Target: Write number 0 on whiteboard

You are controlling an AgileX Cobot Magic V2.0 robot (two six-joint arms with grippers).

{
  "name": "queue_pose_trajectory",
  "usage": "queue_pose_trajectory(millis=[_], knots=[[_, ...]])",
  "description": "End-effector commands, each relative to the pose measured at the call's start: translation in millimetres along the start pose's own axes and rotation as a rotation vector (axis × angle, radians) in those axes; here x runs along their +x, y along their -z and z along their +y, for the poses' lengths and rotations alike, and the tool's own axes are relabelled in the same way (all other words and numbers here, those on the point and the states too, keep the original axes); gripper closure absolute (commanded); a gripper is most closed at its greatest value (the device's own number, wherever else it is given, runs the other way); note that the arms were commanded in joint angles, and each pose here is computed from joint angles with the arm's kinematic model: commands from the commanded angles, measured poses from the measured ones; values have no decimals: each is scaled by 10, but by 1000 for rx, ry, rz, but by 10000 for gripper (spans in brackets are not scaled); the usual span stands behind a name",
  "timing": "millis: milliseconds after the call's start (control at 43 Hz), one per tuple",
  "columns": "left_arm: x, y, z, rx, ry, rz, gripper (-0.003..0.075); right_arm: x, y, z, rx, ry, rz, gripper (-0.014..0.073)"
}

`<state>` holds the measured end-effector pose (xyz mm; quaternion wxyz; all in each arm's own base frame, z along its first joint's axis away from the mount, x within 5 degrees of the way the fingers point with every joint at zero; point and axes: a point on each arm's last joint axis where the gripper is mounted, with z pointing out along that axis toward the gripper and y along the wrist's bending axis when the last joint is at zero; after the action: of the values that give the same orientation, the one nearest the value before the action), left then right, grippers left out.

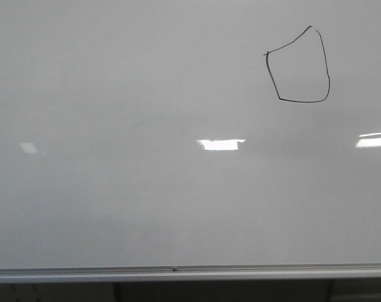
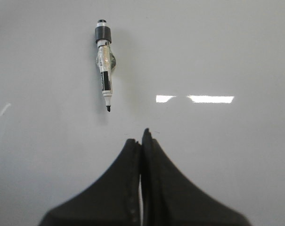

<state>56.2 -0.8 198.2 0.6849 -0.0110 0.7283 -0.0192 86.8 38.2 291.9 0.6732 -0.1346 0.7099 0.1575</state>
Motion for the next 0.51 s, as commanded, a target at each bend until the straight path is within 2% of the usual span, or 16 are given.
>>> queue_pose_trajectory(millis=[0, 116, 325, 488], knots=[[-6, 5, 1, 3, 10, -75, 740, 2, 66, -56, 68, 73, -54, 654], [-6, 5, 1, 3, 10, -75, 740, 179, 163, -109, 138, 99, -53, 654], [-6, 5, 1, 3, 10, -75, 740, 475, 302, -207, 298, 42, -72, 654], [-6, 5, 1, 3, 10, -75, 740, 671, 343, -228, 343, 38, -63, 654]])
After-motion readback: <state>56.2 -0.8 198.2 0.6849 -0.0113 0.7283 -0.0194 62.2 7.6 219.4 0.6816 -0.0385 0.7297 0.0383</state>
